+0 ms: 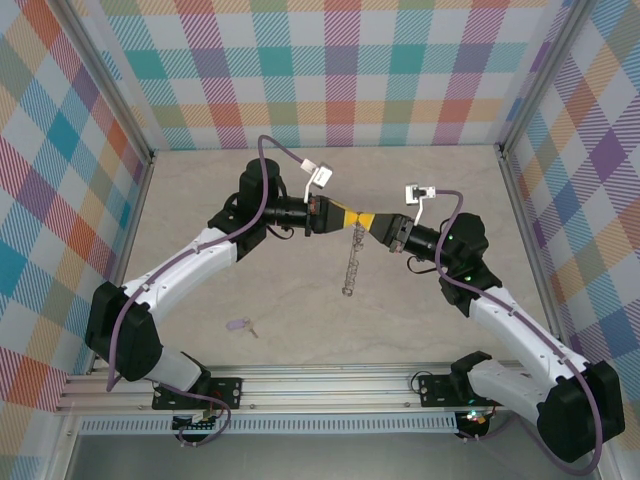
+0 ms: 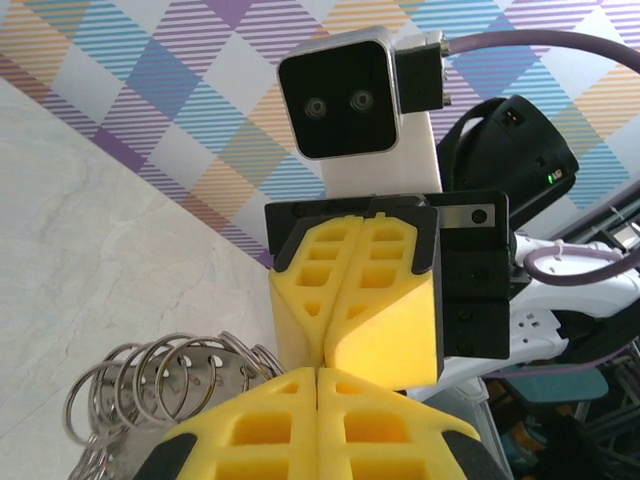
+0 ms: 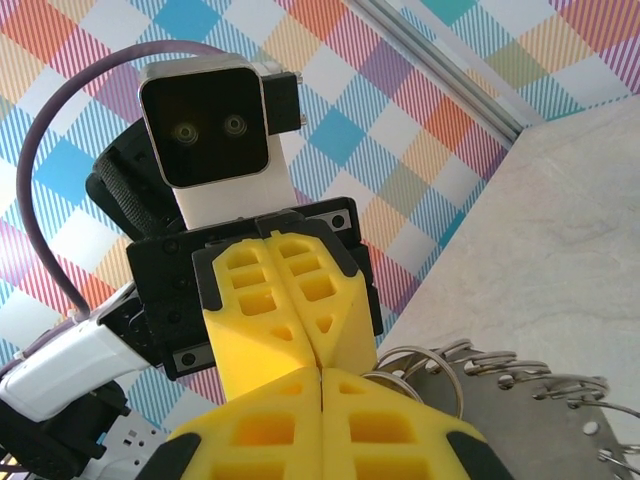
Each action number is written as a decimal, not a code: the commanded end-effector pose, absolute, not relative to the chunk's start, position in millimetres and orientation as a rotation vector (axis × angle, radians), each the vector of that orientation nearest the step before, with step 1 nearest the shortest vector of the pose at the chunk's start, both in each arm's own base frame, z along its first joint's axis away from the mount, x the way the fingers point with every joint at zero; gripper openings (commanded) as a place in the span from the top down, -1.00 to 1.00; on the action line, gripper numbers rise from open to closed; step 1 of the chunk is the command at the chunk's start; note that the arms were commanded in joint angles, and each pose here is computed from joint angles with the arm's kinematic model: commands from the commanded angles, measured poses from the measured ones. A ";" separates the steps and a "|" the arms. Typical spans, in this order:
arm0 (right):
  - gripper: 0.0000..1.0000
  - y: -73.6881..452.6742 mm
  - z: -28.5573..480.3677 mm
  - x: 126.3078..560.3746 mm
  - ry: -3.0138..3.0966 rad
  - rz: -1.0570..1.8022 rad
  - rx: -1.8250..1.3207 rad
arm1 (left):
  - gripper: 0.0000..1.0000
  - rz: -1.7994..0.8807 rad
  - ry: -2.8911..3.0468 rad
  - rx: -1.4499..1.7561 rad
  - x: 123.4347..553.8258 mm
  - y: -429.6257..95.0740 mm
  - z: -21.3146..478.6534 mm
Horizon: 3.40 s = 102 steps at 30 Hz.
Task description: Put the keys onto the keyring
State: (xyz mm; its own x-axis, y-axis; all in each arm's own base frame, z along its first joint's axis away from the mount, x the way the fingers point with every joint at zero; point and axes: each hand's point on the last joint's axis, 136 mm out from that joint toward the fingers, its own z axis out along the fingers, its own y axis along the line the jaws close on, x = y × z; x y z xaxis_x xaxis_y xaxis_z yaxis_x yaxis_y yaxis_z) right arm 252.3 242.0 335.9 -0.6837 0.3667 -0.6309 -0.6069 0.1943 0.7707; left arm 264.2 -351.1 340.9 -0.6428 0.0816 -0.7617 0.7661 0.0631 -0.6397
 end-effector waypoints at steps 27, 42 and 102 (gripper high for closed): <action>1.00 213.8 414.0 243.0 1.317 1.644 -0.077 | 0.13 -1.753 1.575 0.267 260.0 -317.5 407.3; 1.00 233.5 419.1 243.2 1.304 1.701 -0.078 | 0.18 -1.792 1.549 0.320 245.3 -335.2 410.2; -0.99 140.3 199.6 263.9 2.105 0.713 0.315 | 0.98 -1.137 1.898 0.764 246.5 -327.2 301.2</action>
State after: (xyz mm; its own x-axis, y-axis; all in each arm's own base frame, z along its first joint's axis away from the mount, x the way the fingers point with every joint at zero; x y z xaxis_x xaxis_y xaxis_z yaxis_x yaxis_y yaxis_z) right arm 263.7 162.9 222.0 -0.6146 0.4862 -0.6212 -0.1118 0.7259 0.6787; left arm 256.9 -333.5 290.7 -0.6153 0.0252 -0.7879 0.7236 0.4144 -0.5519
